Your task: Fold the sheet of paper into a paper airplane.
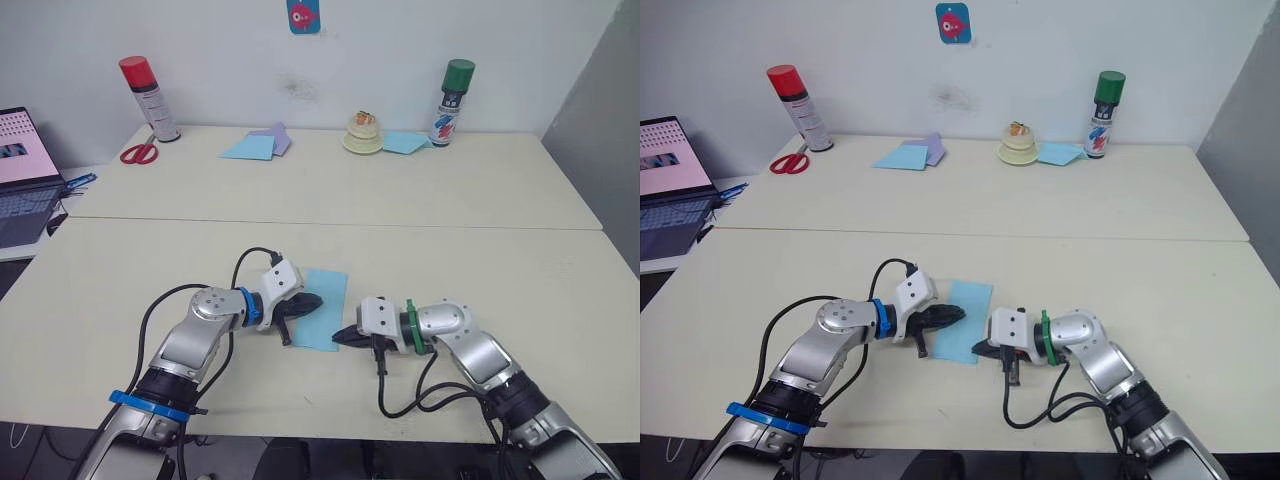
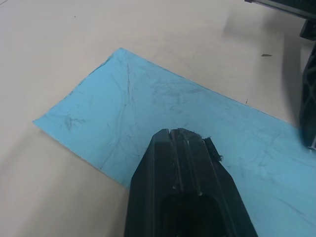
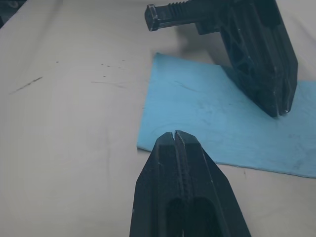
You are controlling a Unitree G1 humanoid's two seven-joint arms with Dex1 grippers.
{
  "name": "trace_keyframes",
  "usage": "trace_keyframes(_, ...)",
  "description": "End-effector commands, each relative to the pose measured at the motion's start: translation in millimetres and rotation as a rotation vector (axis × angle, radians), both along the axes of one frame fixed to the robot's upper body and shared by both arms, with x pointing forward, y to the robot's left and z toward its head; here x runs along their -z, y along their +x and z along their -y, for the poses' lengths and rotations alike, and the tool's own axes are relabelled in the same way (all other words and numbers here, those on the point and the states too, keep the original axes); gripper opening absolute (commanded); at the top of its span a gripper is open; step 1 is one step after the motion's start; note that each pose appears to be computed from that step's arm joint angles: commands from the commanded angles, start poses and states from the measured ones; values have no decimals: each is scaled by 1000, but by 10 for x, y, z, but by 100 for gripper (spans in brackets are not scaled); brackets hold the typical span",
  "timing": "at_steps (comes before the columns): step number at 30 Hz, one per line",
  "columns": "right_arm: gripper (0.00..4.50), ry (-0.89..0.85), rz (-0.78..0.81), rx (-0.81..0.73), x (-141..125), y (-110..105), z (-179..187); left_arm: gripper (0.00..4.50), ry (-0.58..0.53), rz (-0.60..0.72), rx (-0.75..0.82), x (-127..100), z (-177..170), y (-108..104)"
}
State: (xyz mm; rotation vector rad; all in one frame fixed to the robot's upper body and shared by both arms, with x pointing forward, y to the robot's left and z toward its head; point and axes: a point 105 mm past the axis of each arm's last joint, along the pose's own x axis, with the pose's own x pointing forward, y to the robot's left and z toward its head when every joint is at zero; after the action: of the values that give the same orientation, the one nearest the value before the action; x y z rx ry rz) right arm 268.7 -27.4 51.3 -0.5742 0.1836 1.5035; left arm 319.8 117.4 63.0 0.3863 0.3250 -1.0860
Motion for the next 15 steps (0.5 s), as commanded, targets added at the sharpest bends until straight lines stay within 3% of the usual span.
trace_keyframes(1, 3, -99, -123, -62, 295, -231, 42, 0, 60, -71, -26, 218, -72, -49)
trace_keyframes(6, 3, -79, -88, -49, 247, -191, 35, 0, 60, -69, -25, 214, -70, -38)
trace_keyframes(11, 3, 4, -14, -35, 36, -105, -20, 0, 36, -53, -27, 154, -58, -8)
trace_keyframes(15, 3, 82, 46, 16, -260, 32, -5, 0, -39, 13, -10, -99, -24, 23)
